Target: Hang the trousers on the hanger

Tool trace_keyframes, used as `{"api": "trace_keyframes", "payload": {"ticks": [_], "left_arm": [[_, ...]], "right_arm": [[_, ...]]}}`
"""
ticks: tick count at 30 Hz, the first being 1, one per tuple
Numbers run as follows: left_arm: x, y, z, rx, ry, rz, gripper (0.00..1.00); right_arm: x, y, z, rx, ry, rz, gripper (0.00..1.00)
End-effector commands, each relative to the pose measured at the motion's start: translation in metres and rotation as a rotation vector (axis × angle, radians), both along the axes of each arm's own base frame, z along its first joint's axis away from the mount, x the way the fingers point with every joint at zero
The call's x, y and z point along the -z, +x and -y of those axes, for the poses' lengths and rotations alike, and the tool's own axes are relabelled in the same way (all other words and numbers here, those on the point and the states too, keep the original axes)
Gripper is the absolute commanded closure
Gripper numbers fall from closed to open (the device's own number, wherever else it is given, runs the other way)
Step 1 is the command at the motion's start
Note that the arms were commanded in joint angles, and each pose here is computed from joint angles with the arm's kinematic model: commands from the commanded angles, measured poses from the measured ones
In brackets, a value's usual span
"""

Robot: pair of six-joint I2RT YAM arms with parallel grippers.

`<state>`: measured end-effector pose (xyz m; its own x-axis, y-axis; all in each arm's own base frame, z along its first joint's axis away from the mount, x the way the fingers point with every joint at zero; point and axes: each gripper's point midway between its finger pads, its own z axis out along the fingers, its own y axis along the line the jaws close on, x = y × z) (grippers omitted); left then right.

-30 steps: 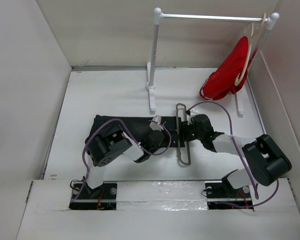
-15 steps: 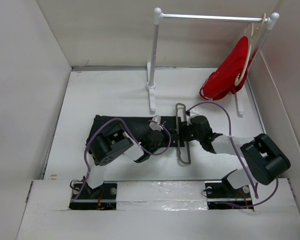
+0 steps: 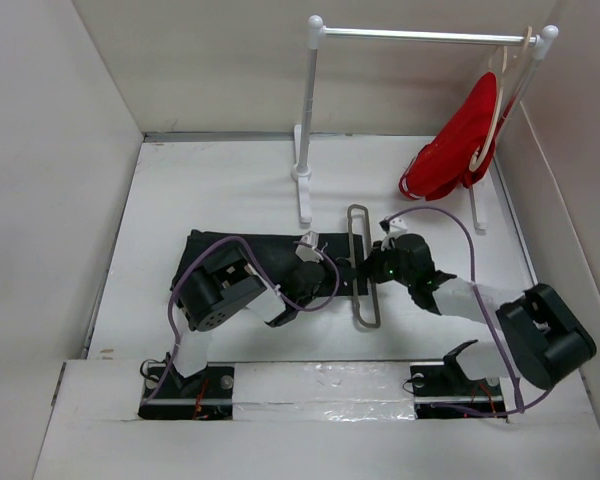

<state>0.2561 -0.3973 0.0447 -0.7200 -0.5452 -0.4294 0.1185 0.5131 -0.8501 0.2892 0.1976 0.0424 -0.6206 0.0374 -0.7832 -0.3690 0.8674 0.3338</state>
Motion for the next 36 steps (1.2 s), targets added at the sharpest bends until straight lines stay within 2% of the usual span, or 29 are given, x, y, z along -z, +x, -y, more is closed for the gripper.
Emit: {"api": "trace_keyframes", "payload": {"ticks": [1,8,13,16,20,26,32,36], "left_arm": [[-0.016,0.003,-0.005,-0.005,-0.004,0.057,1.0],[-0.012,0.005,-0.026,-0.037,0.048,0.069,1.0],[-0.007,0.001,-0.037,-0.029,0.071,0.072,1.0],[-0.006,0.002,-0.054,-0.083,0.097,0.069,1.0],[-0.017,0.007,-0.077,-0.165,0.11,0.084,1.0],[-0.034,0.015,-0.092,-0.243,0.132,0.117,1.0],[-0.022,0.011,-0.1,-0.24,0.185,0.106,1.0],[-0.01,0.006,-0.095,-0.208,0.178,0.078,1.0]], "right_arm": [[-0.023,0.011,0.025,0.088,-0.013,0.065,1.0],[-0.074,0.008,0.072,0.168,-0.01,0.191,1.0],[-0.087,0.006,0.114,0.253,-0.077,0.211,1.0],[-0.089,0.006,0.137,0.287,-0.082,0.213,1.0],[-0.098,0.0,0.138,0.27,-0.04,0.263,1.0],[-0.093,-0.014,0.149,0.293,-0.066,0.235,1.0],[-0.099,-0.013,0.175,0.351,-0.066,0.252,1.0],[-0.131,-0.004,0.166,0.299,0.012,0.326,1.0]]}}
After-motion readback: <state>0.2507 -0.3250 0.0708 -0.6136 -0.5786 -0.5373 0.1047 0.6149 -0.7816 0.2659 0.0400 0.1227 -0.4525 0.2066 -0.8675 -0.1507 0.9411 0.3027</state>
